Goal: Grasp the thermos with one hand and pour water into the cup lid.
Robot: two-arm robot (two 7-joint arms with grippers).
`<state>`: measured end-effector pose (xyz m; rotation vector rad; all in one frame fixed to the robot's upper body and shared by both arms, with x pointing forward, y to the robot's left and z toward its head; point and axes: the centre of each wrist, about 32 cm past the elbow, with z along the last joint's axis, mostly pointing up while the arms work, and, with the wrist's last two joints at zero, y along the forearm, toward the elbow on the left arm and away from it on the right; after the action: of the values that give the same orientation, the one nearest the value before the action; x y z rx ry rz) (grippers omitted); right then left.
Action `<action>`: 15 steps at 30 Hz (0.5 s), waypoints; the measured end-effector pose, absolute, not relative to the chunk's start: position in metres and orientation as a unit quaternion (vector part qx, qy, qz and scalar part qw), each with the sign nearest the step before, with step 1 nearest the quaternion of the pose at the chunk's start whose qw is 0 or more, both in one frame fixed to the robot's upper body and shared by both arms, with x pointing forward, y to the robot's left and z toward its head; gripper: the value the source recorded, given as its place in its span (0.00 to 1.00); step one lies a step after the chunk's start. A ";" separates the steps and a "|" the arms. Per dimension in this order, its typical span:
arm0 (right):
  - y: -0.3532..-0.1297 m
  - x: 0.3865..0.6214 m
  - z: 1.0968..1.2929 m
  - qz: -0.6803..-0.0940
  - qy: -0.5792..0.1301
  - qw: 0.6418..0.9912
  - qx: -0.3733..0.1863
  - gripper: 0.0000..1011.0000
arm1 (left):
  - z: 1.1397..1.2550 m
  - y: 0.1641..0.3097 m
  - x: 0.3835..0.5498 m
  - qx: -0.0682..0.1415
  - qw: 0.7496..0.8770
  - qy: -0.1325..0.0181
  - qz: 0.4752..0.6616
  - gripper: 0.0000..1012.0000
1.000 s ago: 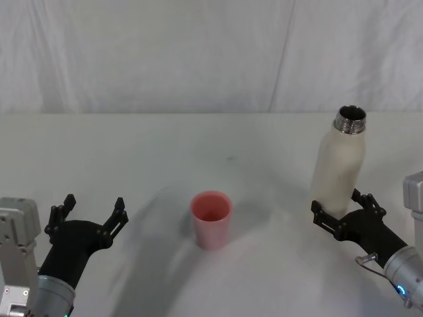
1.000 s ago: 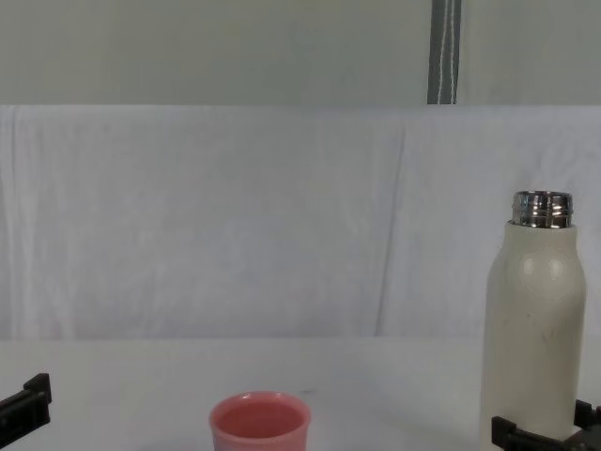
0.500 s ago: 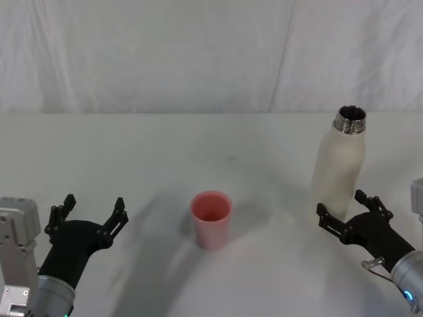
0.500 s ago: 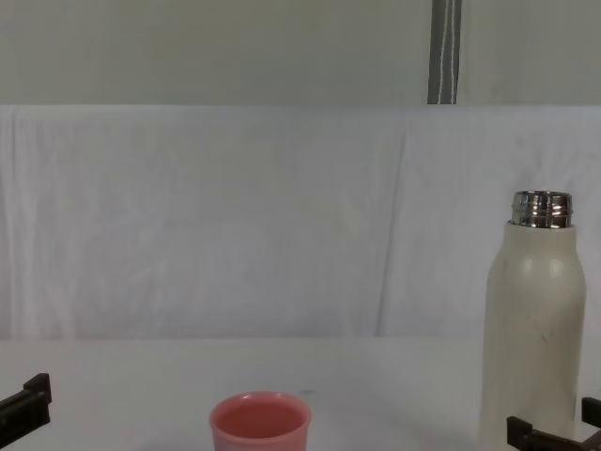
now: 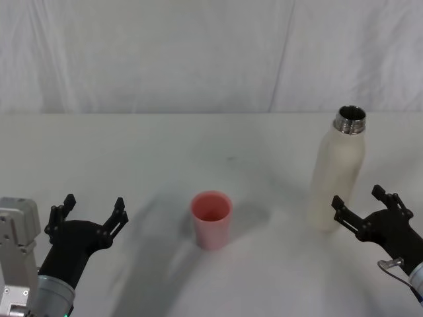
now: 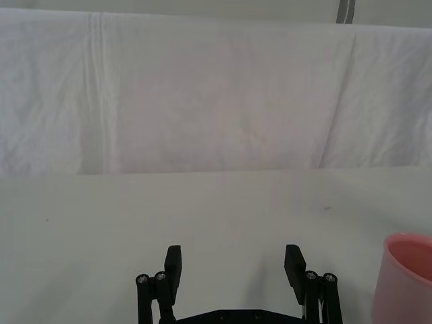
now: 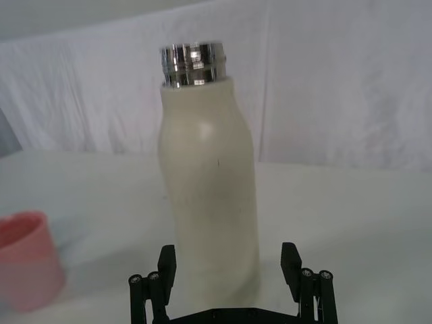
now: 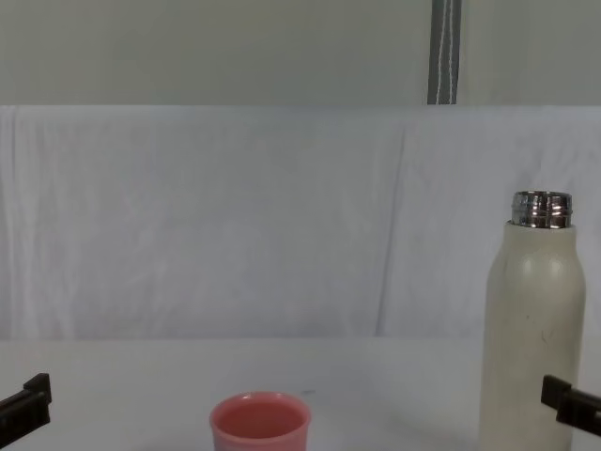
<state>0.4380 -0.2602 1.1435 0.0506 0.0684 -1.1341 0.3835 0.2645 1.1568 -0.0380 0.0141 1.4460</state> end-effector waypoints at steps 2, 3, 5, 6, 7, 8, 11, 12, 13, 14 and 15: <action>-0.261 0.434 1.146 -0.537 0.038 0.842 0.036 0.99 | 1.157 0.265 0.384 -0.017 0.750 0.006 0.662 0.99; -0.261 0.431 1.148 -0.537 0.041 0.842 0.043 0.99 | 1.157 0.265 0.384 -0.017 0.750 0.006 0.662 0.99; -0.260 0.429 1.149 -0.536 0.043 0.842 0.049 0.99 | 1.157 0.265 0.384 -0.017 0.750 0.006 0.662 0.99; -0.259 0.426 1.150 -0.535 0.045 0.842 0.053 0.99 | 1.157 0.265 0.384 -0.017 0.750 0.006 0.662 0.99; -0.259 0.425 1.151 -0.535 0.045 0.842 0.054 0.99 | 1.157 0.265 0.384 -0.017 0.750 0.006 0.662 0.99; -0.259 0.424 1.151 -0.535 0.046 0.842 0.055 0.99 | 1.157 0.265 0.384 -0.017 0.750 0.006 0.662 0.99; -0.257 0.420 1.153 -0.538 0.044 0.840 0.054 0.99 | 1.157 0.265 0.384 -0.017 0.750 0.006 0.662 0.99; -0.256 0.419 1.153 -0.539 0.041 0.840 0.051 0.99 | 1.157 0.265 0.384 -0.017 0.750 0.006 0.662 0.99; -0.254 0.417 1.153 -0.541 0.037 0.839 0.045 0.99 | 1.157 0.265 0.384 -0.017 0.750 0.006 0.662 0.99; -0.254 0.416 1.153 -0.542 0.034 0.839 0.042 0.99 | 1.157 0.265 0.384 -0.017 0.750 0.006 0.662 0.99; -0.252 0.414 1.152 -0.544 0.029 0.838 0.035 0.99 | 1.157 0.265 0.384 -0.017 0.750 0.006 0.662 0.99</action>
<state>0.4141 -0.2522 1.1524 0.0737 0.0605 -1.1515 0.3835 0.2645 1.1568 -0.0380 0.0141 1.4461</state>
